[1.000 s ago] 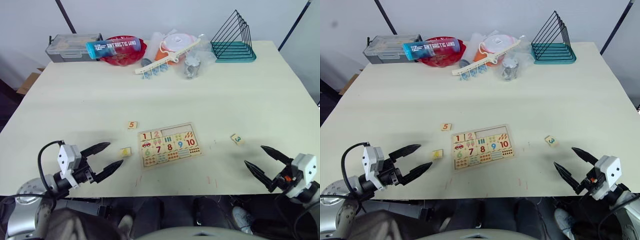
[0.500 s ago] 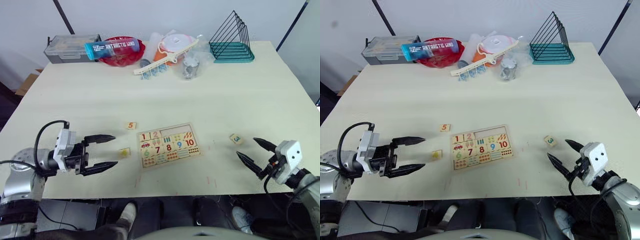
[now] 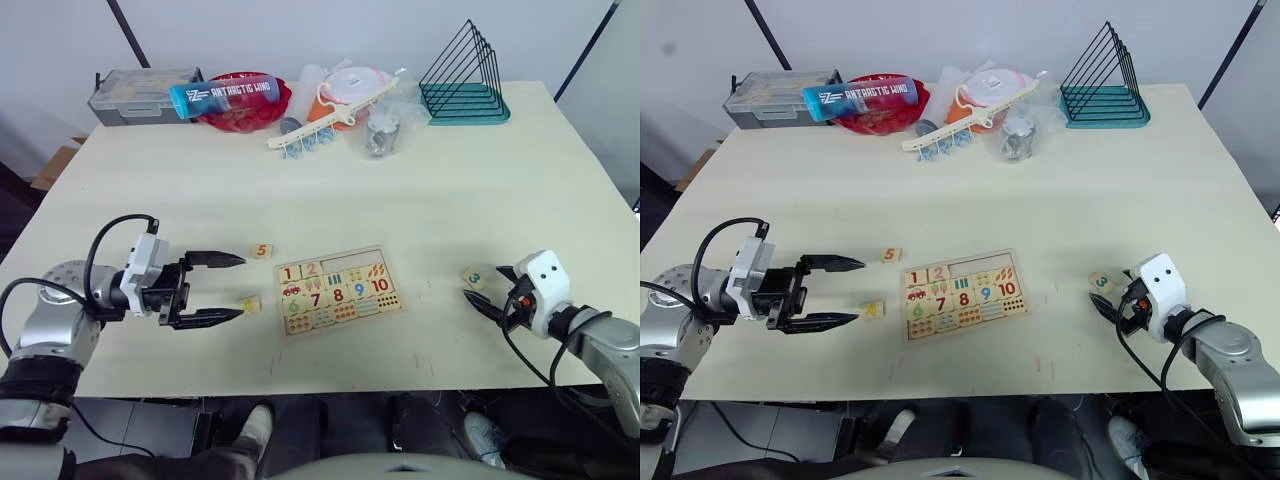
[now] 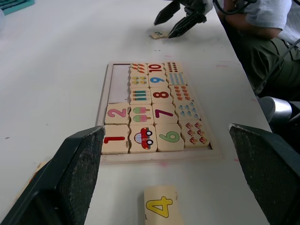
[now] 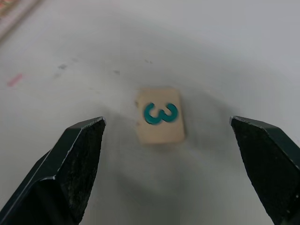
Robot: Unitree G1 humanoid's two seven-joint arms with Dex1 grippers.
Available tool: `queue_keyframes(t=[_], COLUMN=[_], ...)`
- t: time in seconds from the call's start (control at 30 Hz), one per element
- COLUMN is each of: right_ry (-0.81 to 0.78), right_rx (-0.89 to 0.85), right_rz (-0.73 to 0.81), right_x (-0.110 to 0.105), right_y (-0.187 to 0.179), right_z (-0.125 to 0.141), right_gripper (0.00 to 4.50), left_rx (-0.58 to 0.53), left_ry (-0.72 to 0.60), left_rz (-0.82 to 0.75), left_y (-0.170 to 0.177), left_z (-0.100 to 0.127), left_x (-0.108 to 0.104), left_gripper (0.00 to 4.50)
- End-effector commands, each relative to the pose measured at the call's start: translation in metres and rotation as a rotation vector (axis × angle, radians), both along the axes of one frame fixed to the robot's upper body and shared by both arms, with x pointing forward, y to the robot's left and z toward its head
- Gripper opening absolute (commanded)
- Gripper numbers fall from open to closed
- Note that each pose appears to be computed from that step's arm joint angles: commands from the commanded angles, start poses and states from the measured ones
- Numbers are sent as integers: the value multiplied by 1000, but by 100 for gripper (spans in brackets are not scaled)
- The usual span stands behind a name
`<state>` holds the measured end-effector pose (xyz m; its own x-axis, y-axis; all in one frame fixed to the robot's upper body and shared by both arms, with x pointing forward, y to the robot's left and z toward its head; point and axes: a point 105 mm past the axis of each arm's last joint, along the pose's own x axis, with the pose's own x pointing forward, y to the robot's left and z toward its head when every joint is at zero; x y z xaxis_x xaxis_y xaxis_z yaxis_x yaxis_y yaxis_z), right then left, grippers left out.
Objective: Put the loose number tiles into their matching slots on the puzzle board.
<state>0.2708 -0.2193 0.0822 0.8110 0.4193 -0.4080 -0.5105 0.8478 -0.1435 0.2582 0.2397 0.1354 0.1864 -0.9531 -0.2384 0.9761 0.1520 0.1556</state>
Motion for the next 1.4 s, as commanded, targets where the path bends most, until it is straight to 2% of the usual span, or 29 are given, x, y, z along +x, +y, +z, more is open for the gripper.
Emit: queue_keyframes(t=[0.03, 0.33, 0.37, 0.47, 0.57, 0.63, 0.83, 1.0, 1.2, 1.4], right_ry=[-12, 20, 27, 41, 42, 40, 20, -18, 12, 25], right_rx=[-4, 29, 17, 4, 9, 12, 22, -13, -65, -108], right_rz=[18, 11, 10, 5, 1, -2, 27, 112, 324, 478], right_x=[3, 6, 5, 5, 5, 5, 4, 8, 9, 20], right_y=[5, 7, 5, 3, 3, 3, 7, 23, 54, 78], right_z=[2, -5, -7, -9, -9, -8, 1, 23, 49, 71], right_gripper=[445, 445, 390, 278, 126, 89, 89, 89, 89, 89], left_rx=[1, -8, -8, -8, -9, -10, -11, -20, -47, -75], left_ry=[-37, -43, -43, -45, -48, -48, -43, -48, -57, -59], left_rz=[-39, -43, -43, -42, -40, -41, -40, -35, -13, 37], left_y=[1, -1, -1, -1, -1, -1, -1, -1, 0, 4], left_z=[10, 10, 10, 10, 10, 9, 8, 8, 8, 6], left_x=[-1, -1, -1, -1, -1, -1, -2, -2, -3, -13], left_gripper=[450, 450, 450, 450, 450, 450, 450, 450, 450, 450])
